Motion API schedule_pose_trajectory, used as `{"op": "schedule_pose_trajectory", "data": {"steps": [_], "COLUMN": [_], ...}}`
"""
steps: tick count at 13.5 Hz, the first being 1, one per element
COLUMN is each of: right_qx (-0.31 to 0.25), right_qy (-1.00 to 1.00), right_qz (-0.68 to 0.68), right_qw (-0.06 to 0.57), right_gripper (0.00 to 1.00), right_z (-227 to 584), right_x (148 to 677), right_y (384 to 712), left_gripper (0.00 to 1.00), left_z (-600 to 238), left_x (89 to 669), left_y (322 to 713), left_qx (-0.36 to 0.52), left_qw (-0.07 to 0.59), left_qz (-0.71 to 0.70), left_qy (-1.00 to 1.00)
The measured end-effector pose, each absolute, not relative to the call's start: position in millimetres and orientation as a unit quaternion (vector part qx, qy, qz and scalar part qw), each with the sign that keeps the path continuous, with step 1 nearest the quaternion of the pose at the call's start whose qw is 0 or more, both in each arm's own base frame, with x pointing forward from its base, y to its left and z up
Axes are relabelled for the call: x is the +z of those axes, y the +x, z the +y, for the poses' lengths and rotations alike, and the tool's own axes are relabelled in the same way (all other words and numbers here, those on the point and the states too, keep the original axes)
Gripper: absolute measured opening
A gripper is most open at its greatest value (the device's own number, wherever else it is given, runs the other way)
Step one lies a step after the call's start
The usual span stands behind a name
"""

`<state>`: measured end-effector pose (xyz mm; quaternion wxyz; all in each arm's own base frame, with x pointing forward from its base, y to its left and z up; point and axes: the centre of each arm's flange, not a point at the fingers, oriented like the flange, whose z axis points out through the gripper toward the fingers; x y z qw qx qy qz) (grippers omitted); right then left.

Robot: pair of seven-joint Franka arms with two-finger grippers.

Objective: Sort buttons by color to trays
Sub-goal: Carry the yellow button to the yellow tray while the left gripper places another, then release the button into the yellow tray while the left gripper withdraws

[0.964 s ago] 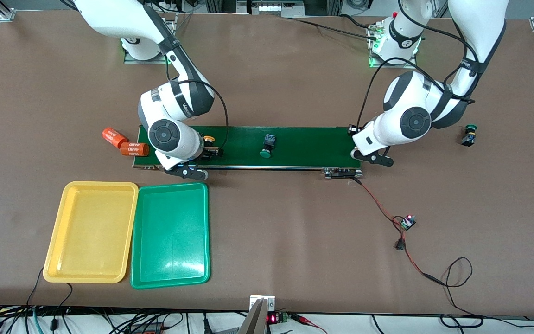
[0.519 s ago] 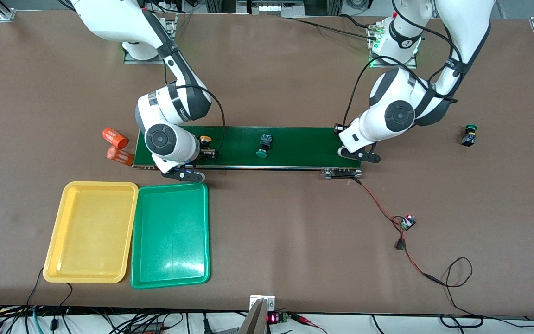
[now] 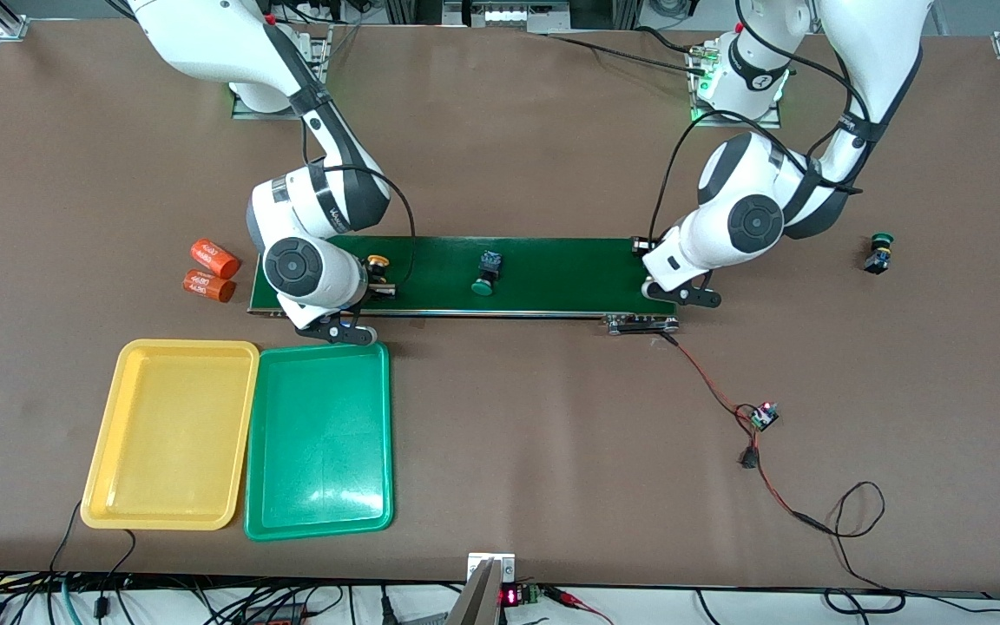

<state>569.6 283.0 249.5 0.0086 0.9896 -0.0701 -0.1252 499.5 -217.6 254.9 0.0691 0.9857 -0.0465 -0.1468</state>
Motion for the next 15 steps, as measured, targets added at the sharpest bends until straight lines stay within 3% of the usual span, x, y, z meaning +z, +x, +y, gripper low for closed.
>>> {"op": "schedule_pose_trajectory", "data": {"steps": [8, 12, 15], "right_qx": [-0.119, -0.095, -0.051], "right_qy": [0.993, 0.989, 0.987], "right_qz": [-0.007, 0.069, 0.081], "right_qw": [0.022, 0.090, 0.127], "right_gripper": [0.41, 0.41, 0.41], "right_z": [212.4, 113.7, 49.6], "right_x": [296.1, 326.5, 315.4], "right_y": [615.1, 640.9, 655.6], "left_gripper": [0.41, 0.41, 0.41], "left_z": [-217.1, -217.6, -217.6], "left_x": [248.9, 246.2, 244.8], "left_y": [500.2, 501.7, 502.4], "left_qx": [-0.146, -0.142, -0.140], "left_qw": [0.073, 0.076, 0.078], "left_qz": [-0.044, -0.043, -0.043], "left_qy": [0.986, 0.986, 0.986]}}
